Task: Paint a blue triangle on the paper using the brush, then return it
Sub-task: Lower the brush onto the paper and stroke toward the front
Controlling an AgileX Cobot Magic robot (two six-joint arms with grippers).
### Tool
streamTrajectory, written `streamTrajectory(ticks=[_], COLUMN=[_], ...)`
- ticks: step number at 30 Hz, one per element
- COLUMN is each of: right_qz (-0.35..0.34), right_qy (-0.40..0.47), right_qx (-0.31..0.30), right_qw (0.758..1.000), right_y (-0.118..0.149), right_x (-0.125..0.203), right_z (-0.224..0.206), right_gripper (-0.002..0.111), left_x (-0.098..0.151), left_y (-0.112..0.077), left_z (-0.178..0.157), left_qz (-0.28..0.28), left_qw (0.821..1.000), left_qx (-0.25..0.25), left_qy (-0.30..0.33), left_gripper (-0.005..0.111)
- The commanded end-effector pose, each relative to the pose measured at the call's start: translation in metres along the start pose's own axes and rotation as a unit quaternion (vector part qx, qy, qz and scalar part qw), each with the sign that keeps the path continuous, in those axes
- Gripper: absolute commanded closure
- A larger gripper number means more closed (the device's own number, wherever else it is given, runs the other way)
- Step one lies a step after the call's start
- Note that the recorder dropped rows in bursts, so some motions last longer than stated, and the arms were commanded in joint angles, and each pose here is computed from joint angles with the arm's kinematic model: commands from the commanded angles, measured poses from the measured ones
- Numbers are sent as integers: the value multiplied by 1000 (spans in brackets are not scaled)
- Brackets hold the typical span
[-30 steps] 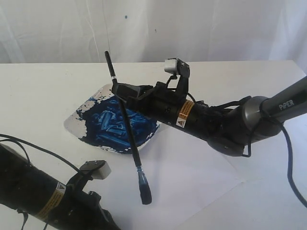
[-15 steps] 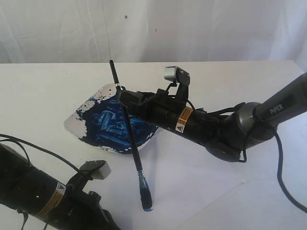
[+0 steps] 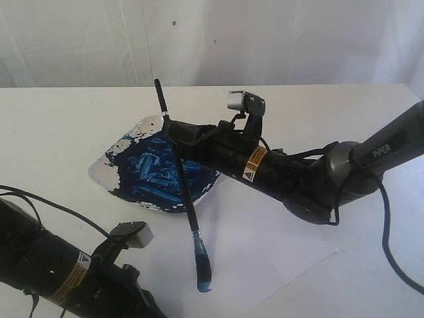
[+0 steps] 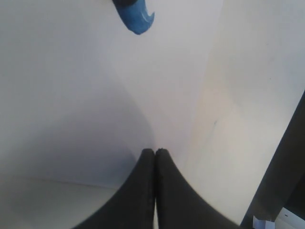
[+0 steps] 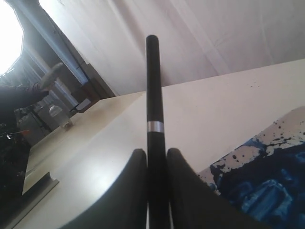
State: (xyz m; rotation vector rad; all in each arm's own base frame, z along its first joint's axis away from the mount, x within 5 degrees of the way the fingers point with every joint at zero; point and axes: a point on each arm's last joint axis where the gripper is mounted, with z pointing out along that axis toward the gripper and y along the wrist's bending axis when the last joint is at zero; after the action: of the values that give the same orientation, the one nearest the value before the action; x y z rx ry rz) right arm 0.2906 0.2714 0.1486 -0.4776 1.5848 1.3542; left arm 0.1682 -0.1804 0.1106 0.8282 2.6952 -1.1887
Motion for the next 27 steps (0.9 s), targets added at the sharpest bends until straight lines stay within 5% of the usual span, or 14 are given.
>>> streamTrajectory(ticks=[1, 27], right_qz=[-18, -65], right_qy=[-14, -75], right_qx=[0, 72], right_qw=[1000, 992], right_y=[1, -16], right_x=[-2, -18], right_z=[0, -5], right_gripper=[108, 108], left_x=[2, 2], left_y=[2, 2], left_z=[-1, -1], left_qz=[6, 6], left_qw=[1000, 1000], left_qx=[-12, -12], left_qy=[4, 4], left_gripper=[107, 107])
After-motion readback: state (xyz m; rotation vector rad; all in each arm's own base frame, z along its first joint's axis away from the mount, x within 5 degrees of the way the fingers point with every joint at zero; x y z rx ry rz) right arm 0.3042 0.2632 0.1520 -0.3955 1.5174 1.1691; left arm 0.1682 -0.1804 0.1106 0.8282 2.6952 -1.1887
